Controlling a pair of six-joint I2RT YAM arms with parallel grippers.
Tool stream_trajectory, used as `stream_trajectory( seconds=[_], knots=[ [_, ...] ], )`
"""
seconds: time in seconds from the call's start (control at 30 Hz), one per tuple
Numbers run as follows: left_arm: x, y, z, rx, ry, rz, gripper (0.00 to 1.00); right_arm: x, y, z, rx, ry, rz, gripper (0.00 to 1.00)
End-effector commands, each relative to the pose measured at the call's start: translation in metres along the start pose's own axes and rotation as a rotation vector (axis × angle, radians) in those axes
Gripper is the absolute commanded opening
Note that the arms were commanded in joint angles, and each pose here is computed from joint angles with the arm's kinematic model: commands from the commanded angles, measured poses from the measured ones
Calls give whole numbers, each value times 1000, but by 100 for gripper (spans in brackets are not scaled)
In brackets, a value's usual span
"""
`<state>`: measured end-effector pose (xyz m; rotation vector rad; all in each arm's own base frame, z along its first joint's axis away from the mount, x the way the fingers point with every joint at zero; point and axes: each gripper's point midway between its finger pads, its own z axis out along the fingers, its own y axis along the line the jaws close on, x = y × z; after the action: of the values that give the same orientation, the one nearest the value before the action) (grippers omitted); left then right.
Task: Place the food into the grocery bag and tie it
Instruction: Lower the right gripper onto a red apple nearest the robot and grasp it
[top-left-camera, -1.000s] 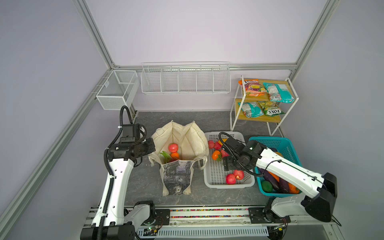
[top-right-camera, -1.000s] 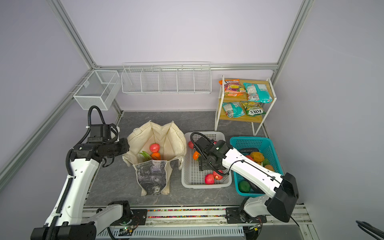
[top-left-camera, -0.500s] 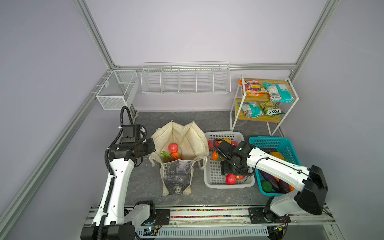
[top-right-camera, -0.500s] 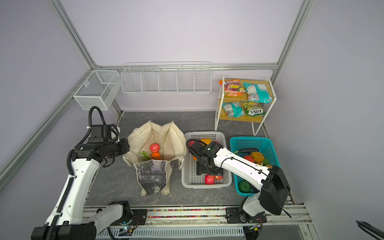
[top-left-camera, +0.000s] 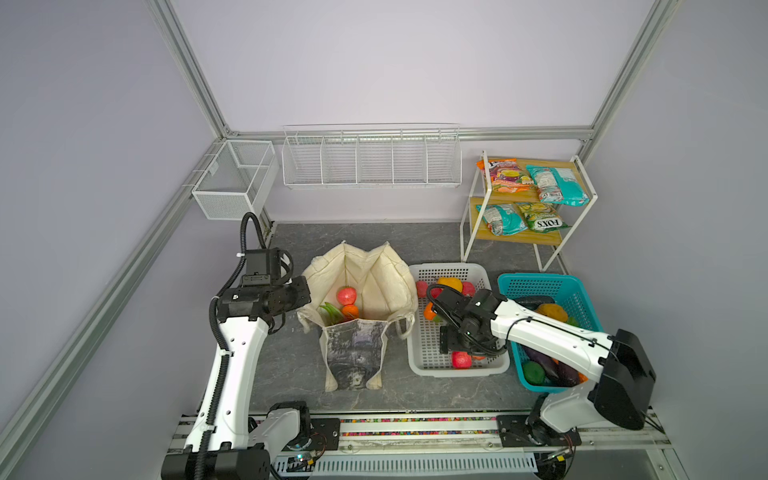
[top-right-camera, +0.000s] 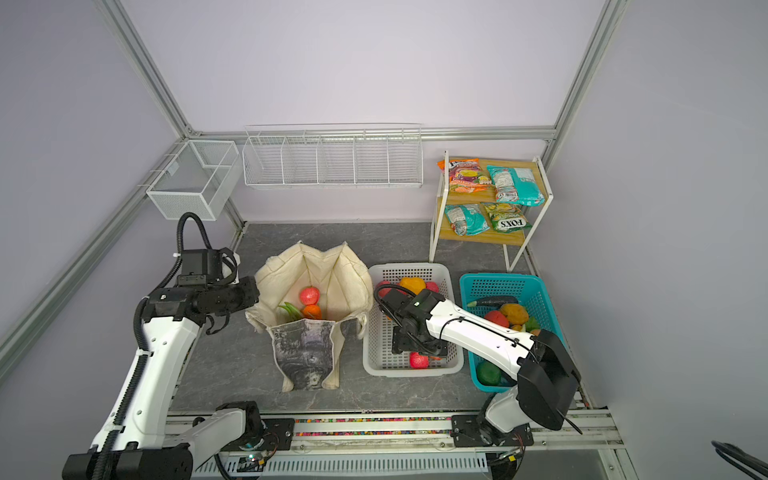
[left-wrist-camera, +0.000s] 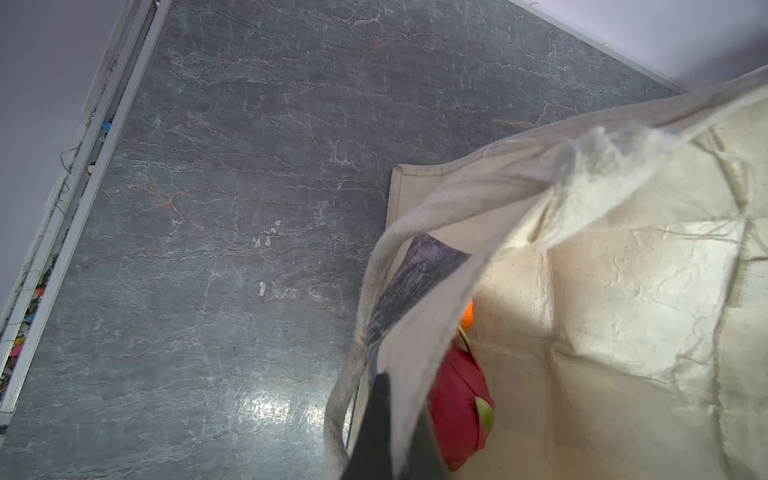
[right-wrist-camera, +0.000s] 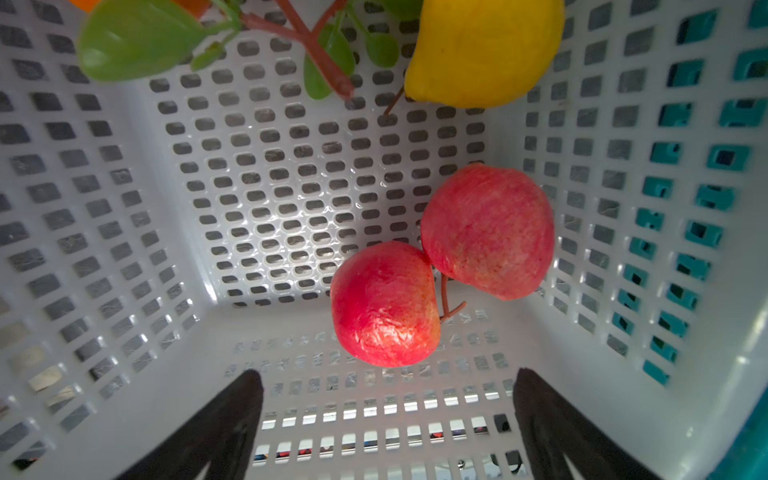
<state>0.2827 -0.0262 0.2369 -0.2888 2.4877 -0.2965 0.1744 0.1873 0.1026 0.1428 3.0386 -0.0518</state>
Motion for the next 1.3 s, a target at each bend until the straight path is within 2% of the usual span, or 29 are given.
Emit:
stream_trajectory(
  seconds=[0.0, 0.77, 1.03, 1.2, 1.27],
  knots=[
    [4, 0, -1, 8, 5, 3, 0, 2, 1, 6, -24, 12, 54, 99],
    [1, -1, -4, 9, 1, 5, 0, 5, 0, 36, -27, 69, 74, 85],
    [-1, -1, -4, 8, -1, 5, 0, 5, -4, 45, -5, 94, 76, 86],
    [-2, -1, -3, 9, -2, 7, 0, -1, 8, 49, -37, 88, 73, 85],
    [-1, -1, -2, 7, -2, 7, 0, -2, 11, 50, -47, 92, 70, 80]
  ],
)
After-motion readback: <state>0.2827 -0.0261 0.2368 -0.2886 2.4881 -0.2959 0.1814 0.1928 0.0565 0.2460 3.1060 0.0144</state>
